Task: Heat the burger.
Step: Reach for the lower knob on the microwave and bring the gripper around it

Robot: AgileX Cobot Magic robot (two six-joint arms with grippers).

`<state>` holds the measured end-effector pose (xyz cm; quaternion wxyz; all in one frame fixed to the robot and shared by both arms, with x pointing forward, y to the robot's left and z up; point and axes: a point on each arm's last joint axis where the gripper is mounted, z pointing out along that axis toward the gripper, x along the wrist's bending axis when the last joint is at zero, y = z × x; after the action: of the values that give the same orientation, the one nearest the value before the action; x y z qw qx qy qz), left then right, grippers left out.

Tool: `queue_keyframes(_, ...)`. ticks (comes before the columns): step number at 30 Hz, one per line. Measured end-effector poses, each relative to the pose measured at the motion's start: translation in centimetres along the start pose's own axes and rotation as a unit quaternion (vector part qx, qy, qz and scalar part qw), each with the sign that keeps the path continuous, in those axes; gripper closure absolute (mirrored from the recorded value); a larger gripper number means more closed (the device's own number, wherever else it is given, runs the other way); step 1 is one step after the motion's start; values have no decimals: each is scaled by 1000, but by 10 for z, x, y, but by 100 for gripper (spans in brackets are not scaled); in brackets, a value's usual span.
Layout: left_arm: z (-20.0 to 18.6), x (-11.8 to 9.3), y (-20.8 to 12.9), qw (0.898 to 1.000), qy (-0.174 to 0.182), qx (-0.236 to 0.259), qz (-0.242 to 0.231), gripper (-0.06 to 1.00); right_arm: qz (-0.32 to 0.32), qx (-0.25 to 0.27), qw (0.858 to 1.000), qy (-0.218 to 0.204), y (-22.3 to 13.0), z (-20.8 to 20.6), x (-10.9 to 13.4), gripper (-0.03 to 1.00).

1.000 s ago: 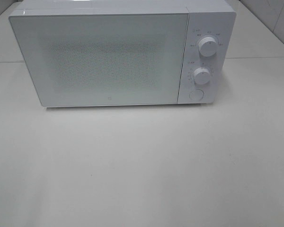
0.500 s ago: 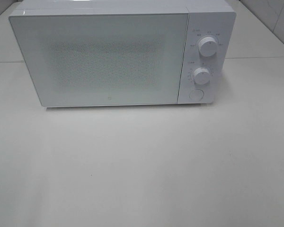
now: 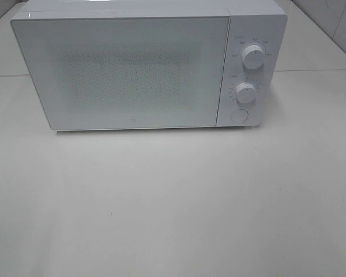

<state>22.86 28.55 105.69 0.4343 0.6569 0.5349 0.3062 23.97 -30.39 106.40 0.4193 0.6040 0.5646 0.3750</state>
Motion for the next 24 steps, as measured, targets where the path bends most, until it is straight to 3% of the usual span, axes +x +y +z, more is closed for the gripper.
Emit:
queue_keyframes(11, 0, 0, 0, 1000, 0, 0, 0, -4, -9, -27, 1000, 4, 34, 40, 3, 21)
queue_keyframes(24, 0, 0, 0, 1000, 0, 0, 0, -4, -16, -19, 1000, 14, 49, 96, 8, 21)
